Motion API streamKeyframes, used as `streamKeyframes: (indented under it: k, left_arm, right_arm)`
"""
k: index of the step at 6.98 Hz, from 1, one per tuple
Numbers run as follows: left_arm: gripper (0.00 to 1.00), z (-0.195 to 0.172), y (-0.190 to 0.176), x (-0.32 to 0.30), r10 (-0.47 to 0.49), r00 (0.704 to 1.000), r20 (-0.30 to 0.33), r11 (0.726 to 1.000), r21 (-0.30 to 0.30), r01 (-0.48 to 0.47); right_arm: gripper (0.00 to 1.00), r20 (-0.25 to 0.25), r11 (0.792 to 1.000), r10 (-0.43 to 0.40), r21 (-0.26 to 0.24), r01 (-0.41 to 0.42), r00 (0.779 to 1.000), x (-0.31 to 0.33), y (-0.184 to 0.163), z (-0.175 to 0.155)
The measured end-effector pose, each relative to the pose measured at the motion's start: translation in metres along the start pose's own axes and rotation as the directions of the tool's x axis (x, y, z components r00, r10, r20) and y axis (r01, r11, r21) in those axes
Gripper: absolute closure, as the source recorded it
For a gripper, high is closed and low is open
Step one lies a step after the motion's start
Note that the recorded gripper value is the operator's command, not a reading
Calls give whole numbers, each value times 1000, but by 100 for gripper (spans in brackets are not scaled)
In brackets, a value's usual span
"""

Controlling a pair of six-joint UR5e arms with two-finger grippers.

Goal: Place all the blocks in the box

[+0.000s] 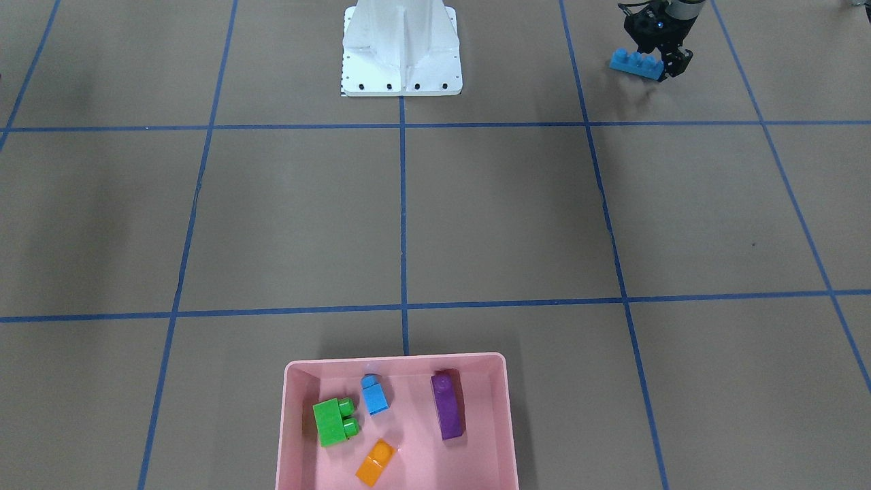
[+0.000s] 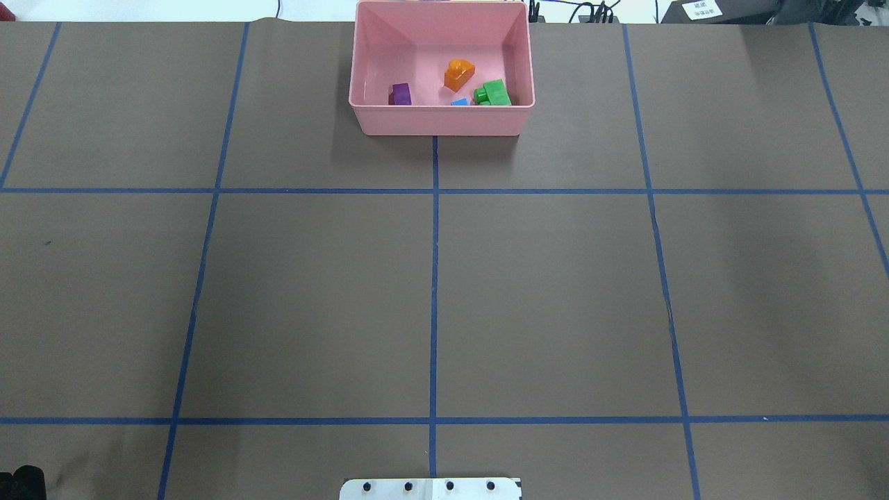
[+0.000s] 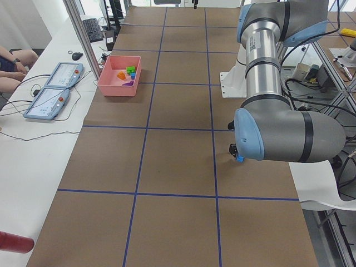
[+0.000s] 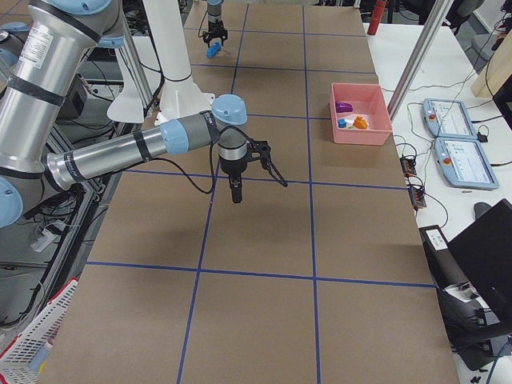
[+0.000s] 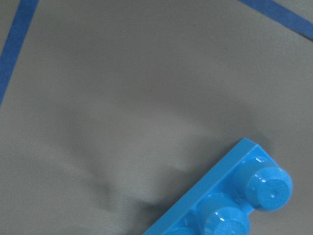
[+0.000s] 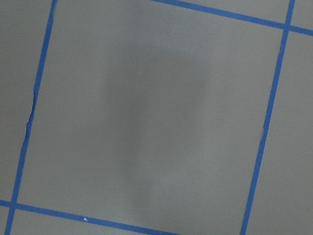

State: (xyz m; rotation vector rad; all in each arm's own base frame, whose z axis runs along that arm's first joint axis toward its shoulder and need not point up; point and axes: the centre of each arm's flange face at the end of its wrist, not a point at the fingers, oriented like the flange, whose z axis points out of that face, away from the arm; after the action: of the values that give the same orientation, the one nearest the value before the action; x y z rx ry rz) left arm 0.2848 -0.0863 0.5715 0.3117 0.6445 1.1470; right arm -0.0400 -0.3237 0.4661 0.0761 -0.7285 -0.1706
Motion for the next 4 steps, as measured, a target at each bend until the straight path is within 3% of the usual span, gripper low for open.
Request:
streamKeyframes:
  k: [1, 2, 4]
  left_arm:
    - [83, 1, 0, 0, -1, 1000, 1, 1000, -2, 1]
    - [100, 1, 1, 0, -4, 1000, 1, 1000, -2, 4]
    - [100, 0, 0, -2, -15, 1000, 6, 1000, 2, 15]
  right_arm:
    - [0, 0, 1000, 0, 0, 0, 1000, 0, 0, 0]
    - [0, 0, 1000, 1, -1, -1, 1000, 0, 0, 0]
    - [0, 0, 1000, 0, 0, 0, 1000, 0, -1, 1]
